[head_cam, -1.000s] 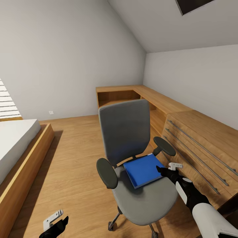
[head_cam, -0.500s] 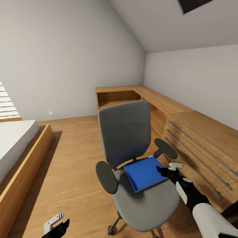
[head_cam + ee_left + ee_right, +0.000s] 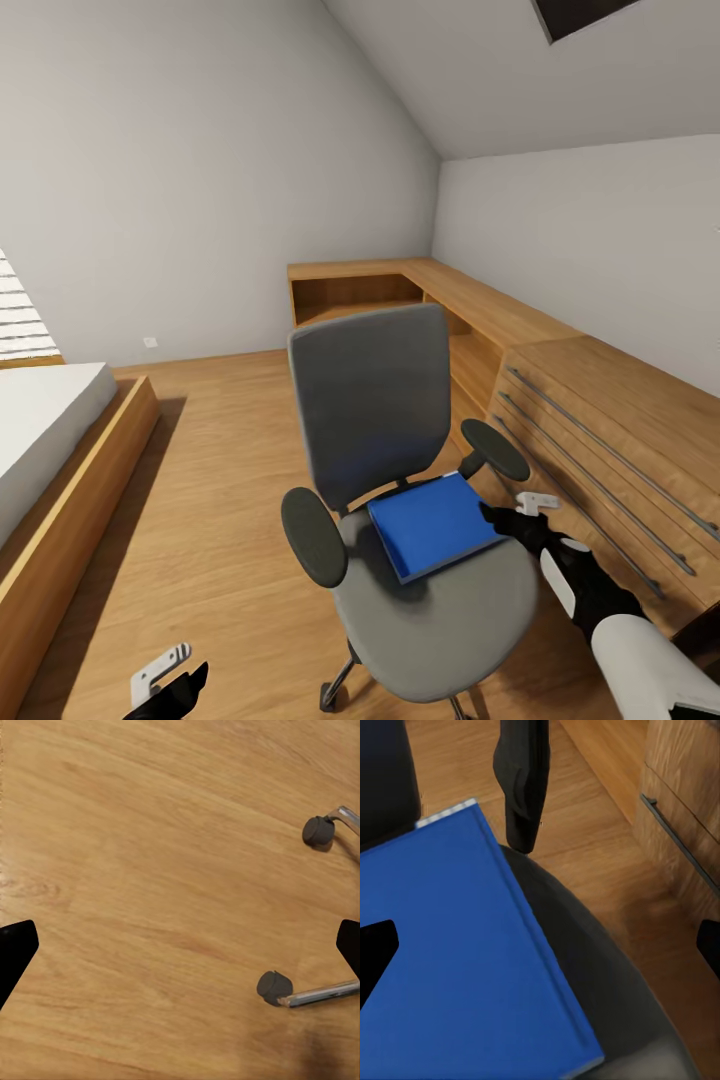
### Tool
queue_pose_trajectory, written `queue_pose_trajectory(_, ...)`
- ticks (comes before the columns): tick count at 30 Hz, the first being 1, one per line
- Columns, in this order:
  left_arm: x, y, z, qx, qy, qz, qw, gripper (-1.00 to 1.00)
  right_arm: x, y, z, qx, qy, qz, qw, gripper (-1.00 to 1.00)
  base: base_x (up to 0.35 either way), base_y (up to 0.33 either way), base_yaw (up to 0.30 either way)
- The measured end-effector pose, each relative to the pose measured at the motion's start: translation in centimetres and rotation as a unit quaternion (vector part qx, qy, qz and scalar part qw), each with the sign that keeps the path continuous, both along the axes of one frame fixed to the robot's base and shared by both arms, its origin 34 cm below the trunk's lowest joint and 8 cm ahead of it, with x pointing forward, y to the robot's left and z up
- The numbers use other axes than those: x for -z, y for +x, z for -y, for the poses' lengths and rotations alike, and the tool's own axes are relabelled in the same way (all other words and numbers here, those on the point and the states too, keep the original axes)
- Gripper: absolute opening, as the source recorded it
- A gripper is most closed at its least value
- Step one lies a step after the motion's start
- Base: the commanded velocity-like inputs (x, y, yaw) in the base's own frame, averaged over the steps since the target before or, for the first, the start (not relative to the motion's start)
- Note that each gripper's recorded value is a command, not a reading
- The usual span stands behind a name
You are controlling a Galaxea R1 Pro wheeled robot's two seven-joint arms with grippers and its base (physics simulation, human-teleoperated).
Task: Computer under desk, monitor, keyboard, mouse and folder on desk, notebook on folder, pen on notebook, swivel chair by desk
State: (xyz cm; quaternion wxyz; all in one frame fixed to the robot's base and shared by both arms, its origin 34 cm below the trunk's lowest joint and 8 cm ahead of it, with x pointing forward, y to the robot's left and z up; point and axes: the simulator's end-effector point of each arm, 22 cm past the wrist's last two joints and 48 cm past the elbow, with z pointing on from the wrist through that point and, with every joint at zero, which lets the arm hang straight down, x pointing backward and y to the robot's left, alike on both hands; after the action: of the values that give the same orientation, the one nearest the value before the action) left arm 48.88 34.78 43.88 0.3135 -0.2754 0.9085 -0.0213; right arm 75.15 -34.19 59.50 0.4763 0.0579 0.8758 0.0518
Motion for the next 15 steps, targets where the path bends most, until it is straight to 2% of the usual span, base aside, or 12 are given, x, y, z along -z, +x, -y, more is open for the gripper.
queue_pose_trajectory(5, 0.6, -0.1, 0.0, 0.0, 0.0, 0.0, 1.0, 1.0, 0.3, -0.2, 0.4, -0.015, 0.007, 0.003, 0.9999, 1.0, 0.0, -0.001, 0.0)
queue_pose_trajectory(15, 2.6, -0.4, 0.0, 0.001, 0.0, 0.0, 1.0, 1.0, 1.9, -0.5, 1.3, -0.008, 0.019, 0.009, 0.9997, 1.0, 0.0, 0.0, 0.0)
